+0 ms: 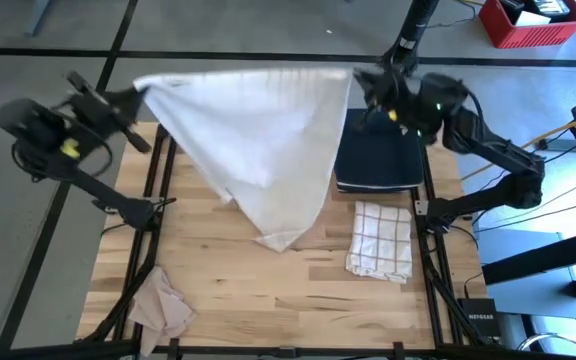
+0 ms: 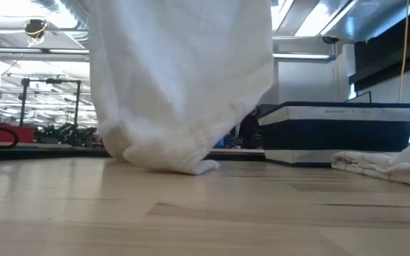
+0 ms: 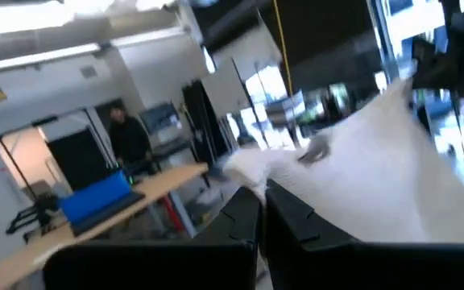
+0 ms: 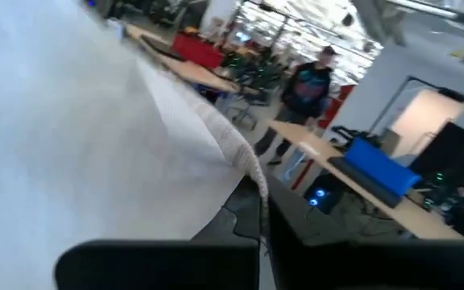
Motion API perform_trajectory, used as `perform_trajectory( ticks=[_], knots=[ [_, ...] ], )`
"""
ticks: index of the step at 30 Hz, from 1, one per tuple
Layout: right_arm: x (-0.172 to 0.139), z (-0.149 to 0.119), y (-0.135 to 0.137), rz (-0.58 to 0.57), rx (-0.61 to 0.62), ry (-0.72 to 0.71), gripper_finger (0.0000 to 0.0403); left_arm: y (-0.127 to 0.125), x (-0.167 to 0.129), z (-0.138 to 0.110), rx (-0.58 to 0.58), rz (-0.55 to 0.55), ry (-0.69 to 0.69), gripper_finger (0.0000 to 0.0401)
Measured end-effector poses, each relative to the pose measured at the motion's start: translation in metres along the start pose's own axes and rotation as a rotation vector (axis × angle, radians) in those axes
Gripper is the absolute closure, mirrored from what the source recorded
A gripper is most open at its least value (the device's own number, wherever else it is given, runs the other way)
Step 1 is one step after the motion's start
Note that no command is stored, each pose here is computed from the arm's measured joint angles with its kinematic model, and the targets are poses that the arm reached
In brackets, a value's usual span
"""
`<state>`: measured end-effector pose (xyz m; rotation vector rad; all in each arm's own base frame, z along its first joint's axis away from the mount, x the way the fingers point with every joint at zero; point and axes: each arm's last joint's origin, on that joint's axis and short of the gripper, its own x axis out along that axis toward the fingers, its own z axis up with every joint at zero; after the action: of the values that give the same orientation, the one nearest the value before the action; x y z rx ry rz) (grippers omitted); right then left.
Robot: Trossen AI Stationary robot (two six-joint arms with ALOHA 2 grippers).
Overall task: Fold towel
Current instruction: Fold the white plaid towel
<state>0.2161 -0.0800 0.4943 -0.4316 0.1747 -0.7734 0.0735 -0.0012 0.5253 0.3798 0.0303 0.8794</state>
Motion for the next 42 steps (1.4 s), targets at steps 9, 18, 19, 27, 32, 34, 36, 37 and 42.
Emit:
perform_trajectory(
  ticks=[9, 18, 19, 27, 32, 34, 36, 37, 42],
  knots=[
    [0.048, -0.004, -0.041, -0.122, -0.030, -0.247, 0.0395, 0.038, -0.005, 0.016, 0.066, 0.099, -0.224, 0.0400],
    [0.046, 0.046, -0.074, -0.142, -0.067, -0.481, 0.0395, 0.050, -0.008, 0.027, 0.135, 0.161, -0.397, 0.0400],
    [0.042, 0.053, -0.077, -0.126, -0.070, -0.487, 0.0395, 0.052, -0.009, 0.029, 0.136, 0.162, -0.409, 0.0400],
    [-0.001, 0.084, -0.076, 0.091, -0.076, -0.394, 0.0395, 0.054, -0.007, 0.046, 0.048, -0.014, -0.395, 0.0400],
    [-0.032, 0.085, -0.065, 0.251, -0.066, -0.271, 0.0395, 0.034, -0.004, 0.044, -0.030, -0.251, -0.282, 0.0400],
    [-0.040, 0.080, -0.057, 0.326, -0.061, -0.203, 0.0395, 0.021, -0.003, 0.040, -0.050, -0.327, -0.224, 0.0401],
    [-0.044, 0.073, -0.048, 0.407, -0.046, -0.120, 0.0397, 0.009, -0.003, 0.035, -0.078, -0.392, -0.167, 0.0401],
    [-0.046, 0.069, -0.044, 0.447, -0.040, -0.073, 0.0398, 0.003, -0.003, 0.033, -0.093, -0.420, -0.138, 0.0401],
    [-0.054, 0.052, -0.022, 0.614, -0.010, 0.154, 0.0399, -0.025, -0.006, 0.021, -0.126, -0.546, 0.006, 0.0401]
  ],
)
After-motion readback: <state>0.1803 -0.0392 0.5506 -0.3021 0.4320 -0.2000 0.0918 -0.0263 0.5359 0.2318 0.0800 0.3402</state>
